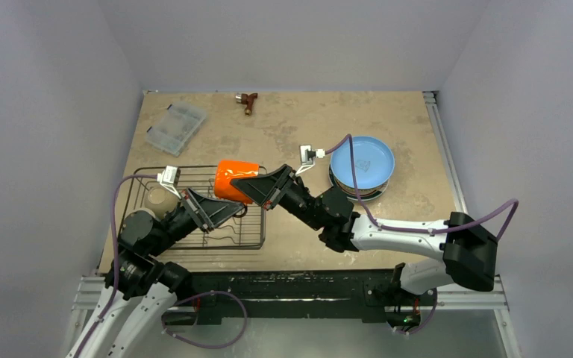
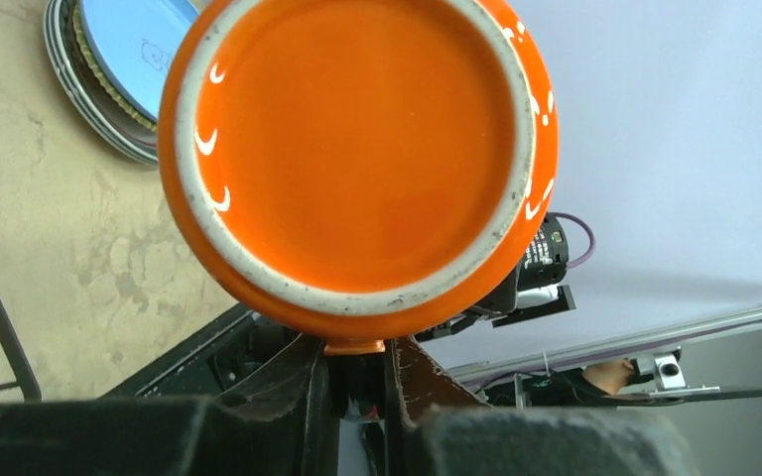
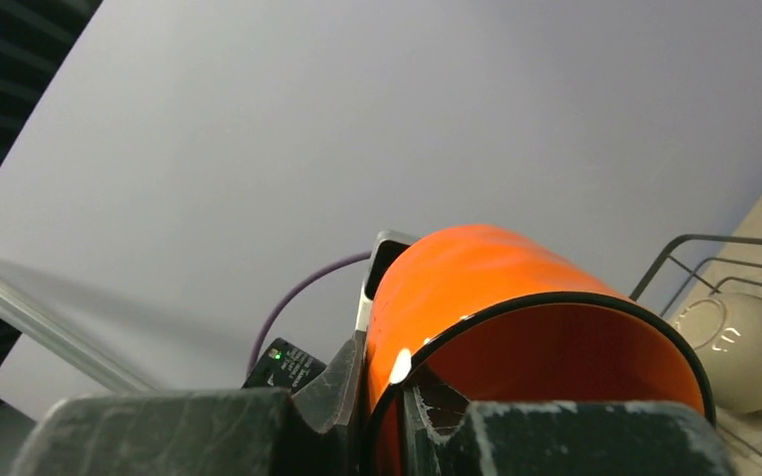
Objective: Load the mixed dishes into the dish rack
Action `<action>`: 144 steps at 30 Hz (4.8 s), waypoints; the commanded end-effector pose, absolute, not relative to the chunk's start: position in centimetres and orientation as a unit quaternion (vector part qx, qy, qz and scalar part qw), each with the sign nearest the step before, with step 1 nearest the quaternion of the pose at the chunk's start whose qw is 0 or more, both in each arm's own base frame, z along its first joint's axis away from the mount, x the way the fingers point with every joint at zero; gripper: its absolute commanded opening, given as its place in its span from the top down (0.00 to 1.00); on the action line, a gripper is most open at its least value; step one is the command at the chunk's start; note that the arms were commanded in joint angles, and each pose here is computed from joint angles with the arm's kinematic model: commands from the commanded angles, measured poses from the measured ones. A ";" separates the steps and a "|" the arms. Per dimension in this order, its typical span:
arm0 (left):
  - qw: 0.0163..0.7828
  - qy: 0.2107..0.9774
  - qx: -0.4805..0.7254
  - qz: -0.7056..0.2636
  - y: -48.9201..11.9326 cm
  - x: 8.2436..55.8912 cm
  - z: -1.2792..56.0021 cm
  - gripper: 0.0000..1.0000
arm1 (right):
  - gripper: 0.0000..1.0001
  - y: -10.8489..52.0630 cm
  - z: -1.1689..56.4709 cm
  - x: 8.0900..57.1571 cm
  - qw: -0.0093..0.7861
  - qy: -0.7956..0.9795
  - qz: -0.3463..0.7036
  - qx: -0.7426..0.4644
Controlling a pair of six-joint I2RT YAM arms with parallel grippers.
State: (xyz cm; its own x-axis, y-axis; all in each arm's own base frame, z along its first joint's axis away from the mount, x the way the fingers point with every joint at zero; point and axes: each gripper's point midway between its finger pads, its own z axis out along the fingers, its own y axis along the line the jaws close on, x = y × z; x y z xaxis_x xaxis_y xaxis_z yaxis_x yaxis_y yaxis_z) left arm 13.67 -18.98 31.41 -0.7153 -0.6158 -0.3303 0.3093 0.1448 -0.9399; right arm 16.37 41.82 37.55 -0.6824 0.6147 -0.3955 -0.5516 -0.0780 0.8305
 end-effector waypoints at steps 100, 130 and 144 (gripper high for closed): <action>0.521 0.800 0.114 -0.274 -16.1 28.4 34.8 0.00 | 0.01 4.5 15.7 30.9 0.412 0.881 0.038 0.230; 0.521 0.797 0.186 -0.242 -16.0 28.0 30.5 0.03 | 0.53 -0.3 11.5 35.2 0.384 0.881 -0.109 0.256; 0.516 0.800 0.187 -0.244 -16.1 28.1 30.1 0.03 | 0.72 0.0 10.5 35.2 0.383 0.878 -0.098 0.270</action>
State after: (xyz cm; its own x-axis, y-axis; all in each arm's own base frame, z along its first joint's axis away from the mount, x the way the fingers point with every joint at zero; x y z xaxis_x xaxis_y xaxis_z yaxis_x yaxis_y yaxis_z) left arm 27.76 -15.77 29.10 -0.4497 0.0411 -0.8922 0.5200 0.8242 -0.2242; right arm 34.71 0.43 9.82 -0.6098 0.3806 -0.6952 0.5217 0.8531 0.0094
